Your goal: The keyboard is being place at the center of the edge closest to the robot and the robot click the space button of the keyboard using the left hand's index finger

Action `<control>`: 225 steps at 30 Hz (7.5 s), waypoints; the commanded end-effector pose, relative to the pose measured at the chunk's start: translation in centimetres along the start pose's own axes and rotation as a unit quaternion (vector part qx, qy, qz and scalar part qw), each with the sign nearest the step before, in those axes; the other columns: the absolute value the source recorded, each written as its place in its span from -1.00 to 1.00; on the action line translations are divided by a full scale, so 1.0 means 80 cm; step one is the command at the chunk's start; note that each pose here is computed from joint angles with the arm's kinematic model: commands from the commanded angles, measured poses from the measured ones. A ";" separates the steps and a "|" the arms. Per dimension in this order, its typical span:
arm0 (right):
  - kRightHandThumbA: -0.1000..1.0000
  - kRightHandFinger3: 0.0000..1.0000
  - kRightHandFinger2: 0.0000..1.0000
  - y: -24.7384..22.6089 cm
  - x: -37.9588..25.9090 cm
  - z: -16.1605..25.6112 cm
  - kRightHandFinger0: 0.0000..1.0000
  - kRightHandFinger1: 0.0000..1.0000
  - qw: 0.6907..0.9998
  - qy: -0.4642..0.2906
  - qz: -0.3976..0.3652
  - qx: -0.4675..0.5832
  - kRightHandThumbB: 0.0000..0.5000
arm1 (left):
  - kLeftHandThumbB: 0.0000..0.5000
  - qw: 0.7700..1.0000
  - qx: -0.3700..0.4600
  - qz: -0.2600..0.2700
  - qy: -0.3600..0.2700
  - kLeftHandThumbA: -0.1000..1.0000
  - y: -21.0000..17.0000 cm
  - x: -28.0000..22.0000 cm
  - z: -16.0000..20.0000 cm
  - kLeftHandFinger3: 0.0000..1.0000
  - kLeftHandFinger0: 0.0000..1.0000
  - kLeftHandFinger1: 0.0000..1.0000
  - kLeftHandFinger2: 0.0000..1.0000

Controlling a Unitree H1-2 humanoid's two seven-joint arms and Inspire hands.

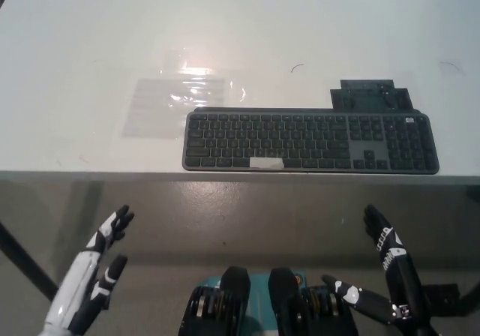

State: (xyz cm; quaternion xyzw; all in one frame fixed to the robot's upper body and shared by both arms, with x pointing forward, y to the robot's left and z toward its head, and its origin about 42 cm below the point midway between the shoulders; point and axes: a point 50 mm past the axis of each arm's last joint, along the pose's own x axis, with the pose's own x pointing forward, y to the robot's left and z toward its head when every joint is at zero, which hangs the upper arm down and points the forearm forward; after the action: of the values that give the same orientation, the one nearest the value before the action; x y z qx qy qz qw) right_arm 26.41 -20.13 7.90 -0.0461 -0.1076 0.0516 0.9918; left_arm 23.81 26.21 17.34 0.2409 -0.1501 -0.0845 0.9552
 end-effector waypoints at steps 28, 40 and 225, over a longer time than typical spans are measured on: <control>1.00 1.00 1.00 0.001 0.022 0.023 1.00 1.00 0.997 -0.060 0.012 -0.040 0.79 | 0.41 0.994 0.026 -0.073 -0.074 1.00 -0.081 0.201 0.075 1.00 -1.00 -0.43 0.04; 1.00 1.00 1.00 0.000 0.027 0.029 1.00 1.00 0.997 -0.064 0.023 -0.046 0.76 | 0.01 0.995 -0.025 -0.098 -0.007 1.00 -0.110 0.219 0.028 1.00 -0.90 -0.46 0.03; 1.00 1.00 1.00 0.003 -0.012 0.014 1.00 1.00 0.996 -0.037 0.052 -0.055 0.72 | 0.41 0.990 0.004 -0.139 0.022 1.00 -0.043 -0.049 -0.056 1.00 1.00 1.00 1.00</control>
State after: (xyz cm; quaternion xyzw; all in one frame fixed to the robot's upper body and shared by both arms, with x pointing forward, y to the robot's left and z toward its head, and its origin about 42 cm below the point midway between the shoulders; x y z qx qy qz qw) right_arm 25.09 -20.09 7.47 -0.1098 -0.1049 0.0947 0.9839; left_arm 21.24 25.98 10.01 0.2648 -0.0665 -0.2202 0.9365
